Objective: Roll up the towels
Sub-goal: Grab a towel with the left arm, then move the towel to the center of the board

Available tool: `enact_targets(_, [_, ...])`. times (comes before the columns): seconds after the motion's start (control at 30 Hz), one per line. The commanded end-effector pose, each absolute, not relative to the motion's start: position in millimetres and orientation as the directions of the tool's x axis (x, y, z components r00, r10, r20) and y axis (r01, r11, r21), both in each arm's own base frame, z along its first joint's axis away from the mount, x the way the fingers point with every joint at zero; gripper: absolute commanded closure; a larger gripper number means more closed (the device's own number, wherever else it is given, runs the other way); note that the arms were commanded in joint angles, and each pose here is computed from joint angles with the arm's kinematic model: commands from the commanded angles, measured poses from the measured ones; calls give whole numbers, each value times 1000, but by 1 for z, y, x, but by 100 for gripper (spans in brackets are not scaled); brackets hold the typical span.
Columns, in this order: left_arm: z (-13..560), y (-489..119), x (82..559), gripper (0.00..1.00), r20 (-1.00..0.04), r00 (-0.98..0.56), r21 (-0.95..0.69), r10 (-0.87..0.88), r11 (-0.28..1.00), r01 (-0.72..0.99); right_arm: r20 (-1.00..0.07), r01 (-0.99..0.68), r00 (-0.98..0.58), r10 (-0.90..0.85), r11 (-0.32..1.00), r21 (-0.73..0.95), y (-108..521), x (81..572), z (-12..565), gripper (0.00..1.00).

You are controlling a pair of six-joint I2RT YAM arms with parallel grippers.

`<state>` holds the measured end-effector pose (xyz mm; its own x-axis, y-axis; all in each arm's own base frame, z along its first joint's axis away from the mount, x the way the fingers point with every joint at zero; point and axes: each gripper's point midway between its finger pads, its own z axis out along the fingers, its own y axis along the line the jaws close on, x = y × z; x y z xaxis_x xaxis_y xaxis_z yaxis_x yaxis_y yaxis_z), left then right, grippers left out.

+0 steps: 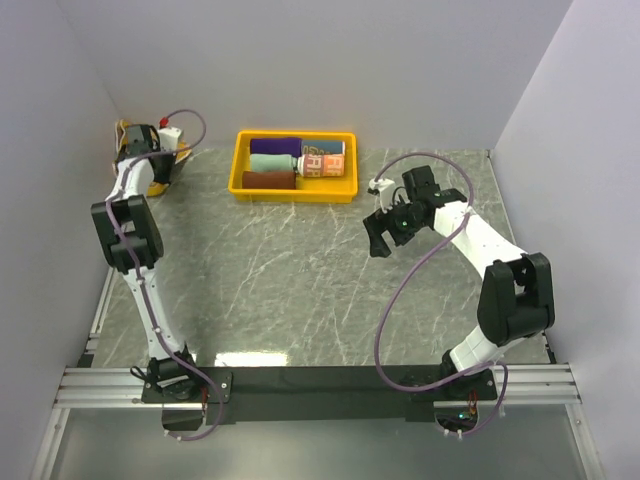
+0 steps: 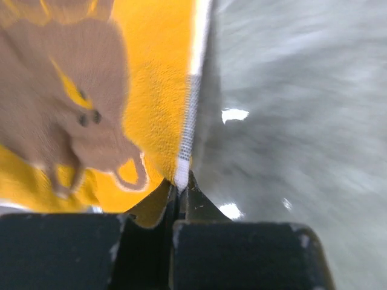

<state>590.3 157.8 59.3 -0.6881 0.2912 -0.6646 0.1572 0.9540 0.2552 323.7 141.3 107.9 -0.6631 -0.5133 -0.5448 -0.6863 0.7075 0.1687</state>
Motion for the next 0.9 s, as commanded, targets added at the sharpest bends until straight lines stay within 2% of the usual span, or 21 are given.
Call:
enact_targets(0.0, [157, 125, 561, 100, -693, -627, 218, 357, 932, 291, -623, -698, -627, -467, 691, 186, 151, 331, 144, 0])
enact_targets(0.17, [201, 91, 491, 100, -657, -633, 122, 411, 886, 448, -634, -708, -626, -454, 671, 219, 155, 321, 154, 0])
enact_targets(0.3, [211, 39, 415, 100, -630, -624, -72, 461, 766, 639, -632, -705, -653, -418, 639, 306, 159, 312, 166, 0])
enact_targets(0.33, [213, 27, 387, 100, -595, -648, -136, 475, 735, 664, -628, -701, -662, -409, 636, 324, 159, 312, 168, 0])
enact_targets(0.4, [203, 14, 367, 100, -556, -662, -159, 503, 718, 678, -628, -697, -673, -391, 621, 359, 159, 308, 172, 0])
enact_targets(0.43, [214, 9, 352, 100, -562, -630, -114, 536, 704, 701, -631, -698, -671, -390, 618, 361, 158, 306, 174, 0])
enact_targets(0.47, [198, 3, 332, 100, -530, -612, -124, 588, 660, 741, -624, -699, -674, -395, 615, 365, 157, 303, 173, 0])
enact_targets(0.53, [207, -15, 308, 100, -523, -497, -31, 693, 567, 823, -620, -703, -673, -403, 609, 368, 155, 296, 172, 1])
enact_targets(0.57, [203, -23, 297, 100, -515, -484, -40, 707, 544, 838, -617, -705, -673, -409, 607, 366, 154, 293, 172, 3])
enact_targets(0.67, [226, -65, 285, 100, -592, -438, -62, 676, 504, 861, -614, -700, -678, -404, 610, 372, 153, 285, 170, 4])
enact_targets(0.7, [231, -93, 285, 100, -620, -404, -87, 673, 452, 888, -613, -692, -685, -394, 615, 378, 151, 286, 170, 4])
enact_targets(0.73, [238, -110, 286, 100, -638, -448, -145, 626, 474, 868, -610, -687, -693, -385, 609, 396, 152, 284, 170, 4])
enact_targets(0.87, [291, -190, 309, 100, -767, -384, -191, 514, 389, 901, -593, -647, -733, -334, 611, 456, 150, 287, 171, 6])
